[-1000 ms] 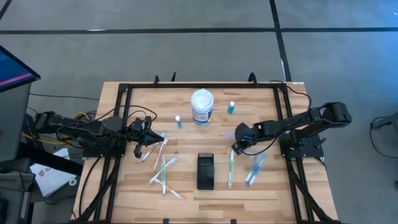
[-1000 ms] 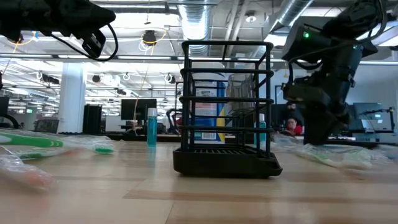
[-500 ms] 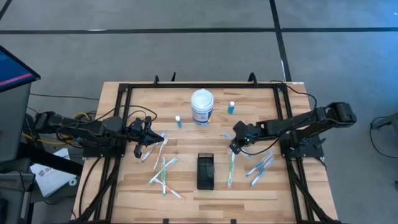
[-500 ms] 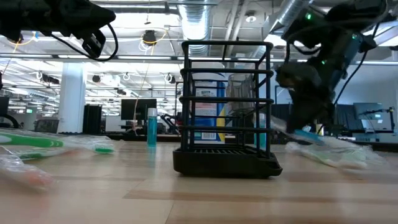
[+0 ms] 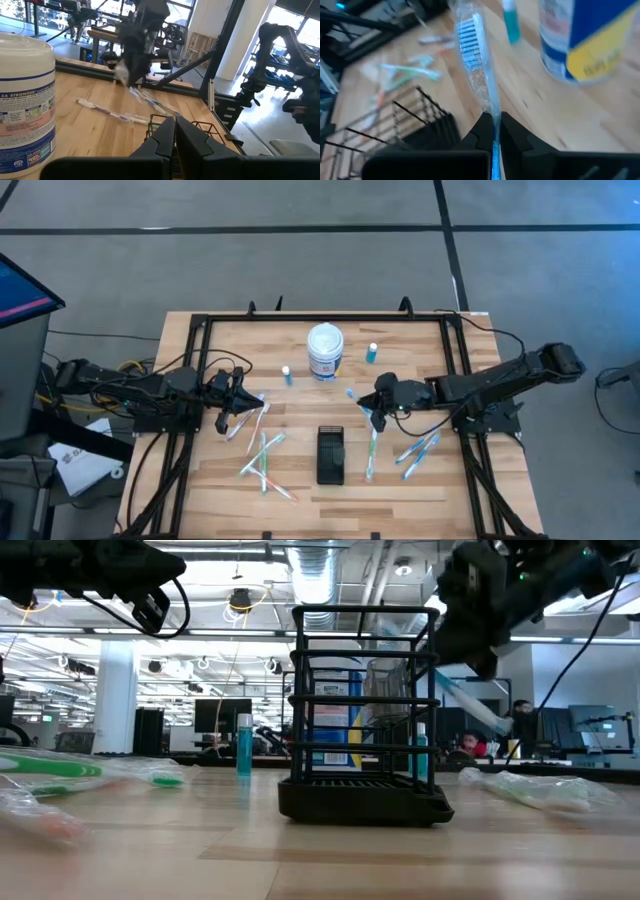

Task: Pick & Place toothbrushing station
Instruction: Put the top blue toothbrush into the black mesh organizer

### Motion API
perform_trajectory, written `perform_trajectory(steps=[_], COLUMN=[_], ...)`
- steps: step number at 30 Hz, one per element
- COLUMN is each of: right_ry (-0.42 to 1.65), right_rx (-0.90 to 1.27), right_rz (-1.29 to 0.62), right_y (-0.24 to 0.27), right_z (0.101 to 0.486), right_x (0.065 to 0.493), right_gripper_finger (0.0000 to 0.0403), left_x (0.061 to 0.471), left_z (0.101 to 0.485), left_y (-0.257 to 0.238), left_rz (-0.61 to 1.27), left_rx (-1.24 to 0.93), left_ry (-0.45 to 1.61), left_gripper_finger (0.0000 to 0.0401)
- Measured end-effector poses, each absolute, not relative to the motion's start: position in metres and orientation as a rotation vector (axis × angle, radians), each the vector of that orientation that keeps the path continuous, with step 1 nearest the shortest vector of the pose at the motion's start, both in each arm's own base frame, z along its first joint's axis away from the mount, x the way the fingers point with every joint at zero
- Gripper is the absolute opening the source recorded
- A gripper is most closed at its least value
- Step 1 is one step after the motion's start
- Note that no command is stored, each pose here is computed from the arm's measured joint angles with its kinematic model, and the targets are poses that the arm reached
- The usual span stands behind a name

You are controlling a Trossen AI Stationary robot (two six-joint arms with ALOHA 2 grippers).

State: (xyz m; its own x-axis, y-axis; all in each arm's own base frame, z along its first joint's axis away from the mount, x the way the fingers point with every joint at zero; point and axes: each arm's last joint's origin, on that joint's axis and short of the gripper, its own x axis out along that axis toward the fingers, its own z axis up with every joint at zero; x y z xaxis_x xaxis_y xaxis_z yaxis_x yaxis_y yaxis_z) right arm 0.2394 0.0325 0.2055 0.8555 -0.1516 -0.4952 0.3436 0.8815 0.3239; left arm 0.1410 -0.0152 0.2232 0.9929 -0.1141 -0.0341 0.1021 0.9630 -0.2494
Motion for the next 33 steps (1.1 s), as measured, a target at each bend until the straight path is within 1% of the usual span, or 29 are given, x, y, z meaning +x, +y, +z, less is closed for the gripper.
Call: perform_trajectory(steps=[13,19,26,29,33], right_ry=[0.236,0.146,0.058,0.03,-0.05], right_rx=[0.263,0.165,0.101,0.067,0.06], right_rz=[-0.137,-0.138,-0.082,-0.055,-0.003], right_y=[0.047,0.057,0.069,0.075,0.078], right_z=[0.229,0.238,0.247,0.247,0.236], right_x=[0.249,0.248,0.246,0.248,0.254], right_gripper_finger=[0.0001,0.0001,0.0001,0.0001,0.0001], left_x=[0.141,0.141,0.141,0.141,0.141], left_z=[0.223,0.223,0.223,0.223,0.223], left_y=[-0.015,-0.015,-0.015,-0.015,-0.015], left_rz=[-0.11,-0.11,-0.11,-0.11,-0.11], left_rx=[-0.25,-0.25,-0.25,-0.25,-0.25], left_ry=[0.048,0.048,0.048,0.048,0.048], left_gripper_finger=[0.0008,0.0008,0.0008,0.0008,0.0008])
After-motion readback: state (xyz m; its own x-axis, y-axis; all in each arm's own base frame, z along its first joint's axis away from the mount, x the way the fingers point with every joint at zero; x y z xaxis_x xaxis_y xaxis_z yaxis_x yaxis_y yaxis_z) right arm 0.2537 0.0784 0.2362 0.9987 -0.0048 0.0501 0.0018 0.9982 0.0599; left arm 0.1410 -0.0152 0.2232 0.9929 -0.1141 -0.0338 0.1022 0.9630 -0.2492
